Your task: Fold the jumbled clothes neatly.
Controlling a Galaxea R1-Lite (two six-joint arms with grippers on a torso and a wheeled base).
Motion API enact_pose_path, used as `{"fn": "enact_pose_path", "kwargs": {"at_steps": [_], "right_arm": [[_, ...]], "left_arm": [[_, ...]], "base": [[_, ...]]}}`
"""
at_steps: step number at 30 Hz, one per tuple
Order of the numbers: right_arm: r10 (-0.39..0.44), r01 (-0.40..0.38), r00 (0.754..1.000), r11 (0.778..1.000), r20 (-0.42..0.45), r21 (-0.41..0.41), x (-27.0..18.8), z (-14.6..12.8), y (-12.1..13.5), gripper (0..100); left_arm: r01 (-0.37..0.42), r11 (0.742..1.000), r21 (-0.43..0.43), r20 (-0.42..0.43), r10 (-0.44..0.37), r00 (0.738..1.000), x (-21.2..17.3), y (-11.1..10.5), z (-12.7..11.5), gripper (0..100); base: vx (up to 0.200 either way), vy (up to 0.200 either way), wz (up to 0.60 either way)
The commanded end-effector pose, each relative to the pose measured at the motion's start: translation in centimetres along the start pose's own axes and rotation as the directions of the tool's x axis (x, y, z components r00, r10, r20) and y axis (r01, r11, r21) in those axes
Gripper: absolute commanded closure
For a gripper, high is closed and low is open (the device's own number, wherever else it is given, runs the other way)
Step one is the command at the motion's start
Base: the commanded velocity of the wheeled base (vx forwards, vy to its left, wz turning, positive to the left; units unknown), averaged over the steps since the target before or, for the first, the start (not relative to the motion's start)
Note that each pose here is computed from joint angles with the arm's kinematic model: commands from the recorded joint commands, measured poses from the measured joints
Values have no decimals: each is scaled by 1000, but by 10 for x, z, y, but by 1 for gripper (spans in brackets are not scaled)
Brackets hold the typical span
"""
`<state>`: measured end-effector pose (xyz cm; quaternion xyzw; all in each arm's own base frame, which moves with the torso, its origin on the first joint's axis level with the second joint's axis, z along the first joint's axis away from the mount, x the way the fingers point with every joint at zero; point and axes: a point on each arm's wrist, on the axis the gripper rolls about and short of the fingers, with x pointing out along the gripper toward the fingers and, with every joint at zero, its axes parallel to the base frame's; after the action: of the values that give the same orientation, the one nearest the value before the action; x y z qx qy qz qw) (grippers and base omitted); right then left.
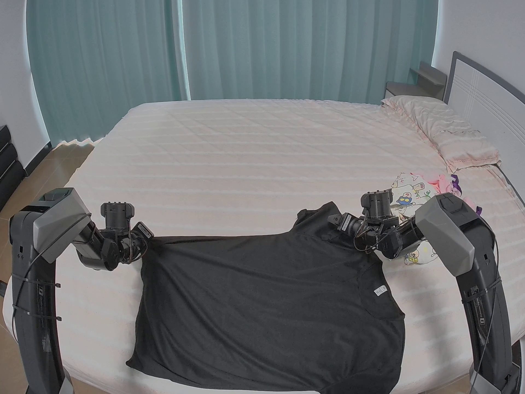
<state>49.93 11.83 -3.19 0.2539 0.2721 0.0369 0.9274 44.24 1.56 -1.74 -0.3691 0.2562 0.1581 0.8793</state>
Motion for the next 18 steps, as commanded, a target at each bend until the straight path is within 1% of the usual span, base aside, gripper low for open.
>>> {"fn": "enact_pose_path", "kwargs": {"at_steps": [1, 2, 3, 4, 9, 12, 14, 16, 18], "right_arm": [[-26, 26, 999, 1000, -33, 1, 5, -5, -5, 0], [-26, 26, 999, 1000, -26, 6, 6, -1, -5, 100], [-25, 25, 999, 1000, -24, 6, 6, -1, -5, 100], [-24, 24, 1000, 1000, 10, 18, 6, 8, -6, 100], [-15, 12, 998, 999, 61, 39, 3, 28, -7, 100], [-9, -1, 992, 997, 128, 75, 2, 48, -4, 100], [-9, -6, 989, 995, 149, 96, -1, 54, 0, 100], [-15, 1, 990, 995, 137, 102, -5, 56, 0, 100], [-21, 11, 994, 995, 103, 96, -6, 48, -3, 100]], "left_arm": [[-3, 1000, -1, -1, 3, 1000, -1, 1, 1, 100], [-6, 1000, 2, -5, 6, 1000, -1, 2, -1, 100], [-6, 1000, 1, -4, 7, 1000, -1, 2, 0, 100], [-6, 1000, 2, -5, 6, 1000, -1, 2, -1, 100], [0, 1000, 2, 2, 0, 1000, -1, 1, 1, 100], [3, 1000, 3, 7, -3, 1000, -1, -1, 3, 100], [3, 1000, 3, 7, -3, 1000, -2, -1, 3, 100], [6, 1000, 3, 10, -6, 1000, -3, -2, 4, 100], [6, 1000, 3, 10, -6, 1000, -3, -2, 4, 100]], "base": [[0, 0, 0], [0, 0, 0], [0, 0, 0], [0, 0, 0], [0, 0, 0], [0, 0, 0], [0, 0, 0], [0, 0, 0], [0, 0, 0]]}}
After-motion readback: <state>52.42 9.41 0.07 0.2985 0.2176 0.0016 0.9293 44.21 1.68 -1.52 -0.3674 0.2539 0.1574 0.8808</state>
